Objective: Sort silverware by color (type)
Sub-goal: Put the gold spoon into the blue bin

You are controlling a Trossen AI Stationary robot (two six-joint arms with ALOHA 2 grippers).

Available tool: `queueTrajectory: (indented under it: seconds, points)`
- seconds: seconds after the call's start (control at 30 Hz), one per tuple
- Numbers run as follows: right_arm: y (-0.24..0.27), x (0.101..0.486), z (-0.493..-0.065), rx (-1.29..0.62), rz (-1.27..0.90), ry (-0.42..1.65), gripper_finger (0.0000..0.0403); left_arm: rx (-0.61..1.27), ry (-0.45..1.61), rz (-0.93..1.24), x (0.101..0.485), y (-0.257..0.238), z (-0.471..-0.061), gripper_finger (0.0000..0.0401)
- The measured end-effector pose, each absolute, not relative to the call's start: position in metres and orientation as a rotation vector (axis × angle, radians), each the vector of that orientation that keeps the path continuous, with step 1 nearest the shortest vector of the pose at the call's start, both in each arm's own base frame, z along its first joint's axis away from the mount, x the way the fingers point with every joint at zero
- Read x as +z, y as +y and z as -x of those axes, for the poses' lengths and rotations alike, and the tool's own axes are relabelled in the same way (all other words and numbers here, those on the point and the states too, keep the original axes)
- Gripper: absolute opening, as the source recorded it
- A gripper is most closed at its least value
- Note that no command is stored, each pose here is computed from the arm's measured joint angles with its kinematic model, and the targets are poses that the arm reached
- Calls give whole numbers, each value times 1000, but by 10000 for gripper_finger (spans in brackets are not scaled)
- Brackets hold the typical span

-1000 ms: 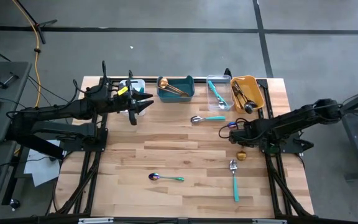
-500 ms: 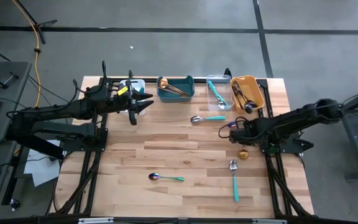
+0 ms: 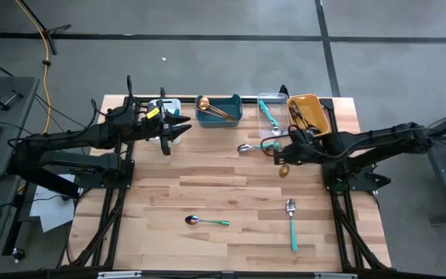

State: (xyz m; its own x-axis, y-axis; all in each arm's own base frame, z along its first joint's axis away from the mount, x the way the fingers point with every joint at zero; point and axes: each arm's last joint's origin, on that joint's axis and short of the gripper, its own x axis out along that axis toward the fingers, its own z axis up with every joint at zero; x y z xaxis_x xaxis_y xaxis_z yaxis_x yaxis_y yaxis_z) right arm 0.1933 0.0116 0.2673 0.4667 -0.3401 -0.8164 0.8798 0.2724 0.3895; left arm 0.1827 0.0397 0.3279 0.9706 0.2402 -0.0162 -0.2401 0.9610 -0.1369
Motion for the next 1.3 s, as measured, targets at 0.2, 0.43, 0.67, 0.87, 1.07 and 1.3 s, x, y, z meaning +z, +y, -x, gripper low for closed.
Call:
queueTrajectory:
  seconds: [0.2,0.43,0.67,0.87,1.07,1.3]
  points:
    - [15,277,-218,-683,-878,534,9,243,-1,139,328,40,-183,124]
    - [18,279,-256,-503,-742,364,9,242,-11,171,329,40,-183,124]
    - [13,296,-286,-291,-588,136,9,236,-56,277,332,40,-183,124]
    - [3,303,-290,-202,-522,72,9,179,-56,351,332,38,-183,124]
    - [-5,303,-291,-124,-524,99,9,177,-60,412,332,38,-183,124]
    - [-11,303,-291,-93,-508,108,9,180,-50,425,331,38,-183,124]
